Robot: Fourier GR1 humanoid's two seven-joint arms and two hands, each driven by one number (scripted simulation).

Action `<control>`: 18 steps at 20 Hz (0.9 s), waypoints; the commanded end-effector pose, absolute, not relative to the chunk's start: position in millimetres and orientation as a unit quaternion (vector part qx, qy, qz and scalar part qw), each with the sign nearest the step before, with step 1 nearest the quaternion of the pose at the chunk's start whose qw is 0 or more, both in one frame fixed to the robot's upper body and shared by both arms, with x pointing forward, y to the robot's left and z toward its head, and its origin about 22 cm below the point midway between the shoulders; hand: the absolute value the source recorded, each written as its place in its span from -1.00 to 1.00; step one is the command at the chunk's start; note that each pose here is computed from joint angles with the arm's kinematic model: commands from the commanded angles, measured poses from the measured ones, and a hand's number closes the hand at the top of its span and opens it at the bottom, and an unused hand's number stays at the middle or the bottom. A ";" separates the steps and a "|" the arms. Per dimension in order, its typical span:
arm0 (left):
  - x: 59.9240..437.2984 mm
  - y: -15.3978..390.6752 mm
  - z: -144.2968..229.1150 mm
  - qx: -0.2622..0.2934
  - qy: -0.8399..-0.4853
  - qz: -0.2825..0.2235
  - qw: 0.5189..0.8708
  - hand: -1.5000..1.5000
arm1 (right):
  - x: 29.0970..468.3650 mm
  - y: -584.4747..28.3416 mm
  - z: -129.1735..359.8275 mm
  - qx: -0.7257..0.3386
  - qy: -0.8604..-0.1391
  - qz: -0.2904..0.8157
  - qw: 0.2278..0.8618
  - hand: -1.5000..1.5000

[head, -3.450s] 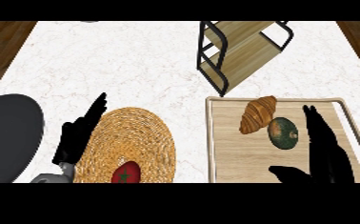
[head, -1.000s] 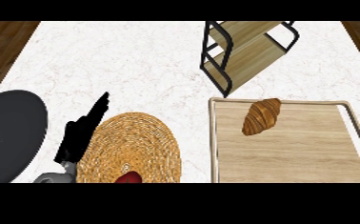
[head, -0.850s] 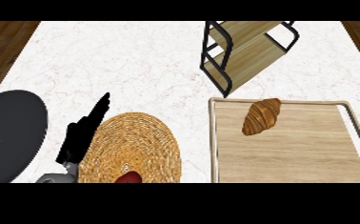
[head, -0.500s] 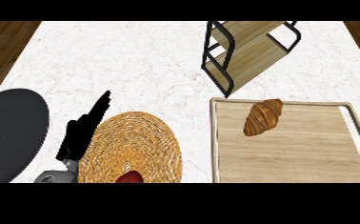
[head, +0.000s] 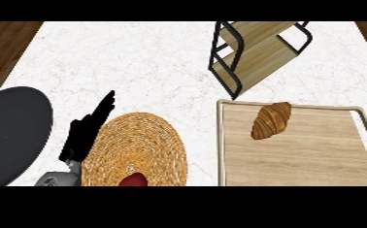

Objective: Pick the squash from the tray and place it in the tiered shelf

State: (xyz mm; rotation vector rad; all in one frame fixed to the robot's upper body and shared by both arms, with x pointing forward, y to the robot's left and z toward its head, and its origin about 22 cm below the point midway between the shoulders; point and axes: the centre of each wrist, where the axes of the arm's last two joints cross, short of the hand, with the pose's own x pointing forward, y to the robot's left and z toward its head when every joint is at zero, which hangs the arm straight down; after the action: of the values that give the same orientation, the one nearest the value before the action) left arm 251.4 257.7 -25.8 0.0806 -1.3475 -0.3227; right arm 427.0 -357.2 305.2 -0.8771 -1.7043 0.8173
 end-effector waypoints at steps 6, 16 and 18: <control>259.1 258.6 -21.8 0.038 -0.621 -0.152 0.768 0.00 | 466.8 -290.3 281.5 -0.349 -0.693 0.396 0.491 1.00; 254.4 234.9 -29.5 0.035 -0.621 -0.156 0.767 0.00 | 481.9 -258.5 235.0 -0.220 -0.687 0.393 0.571 1.00; 251.8 237.8 -29.9 0.031 -0.623 -0.160 0.765 0.00 | 482.1 -265.8 223.5 -0.115 -0.680 0.324 0.647 -1.00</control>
State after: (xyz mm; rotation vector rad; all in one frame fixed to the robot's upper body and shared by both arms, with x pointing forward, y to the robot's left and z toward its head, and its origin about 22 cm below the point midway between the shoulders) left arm 255.6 243.4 -25.5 0.0738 -1.3665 -0.3439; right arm 479.8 -269.2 240.6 -0.5576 -1.5909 0.9048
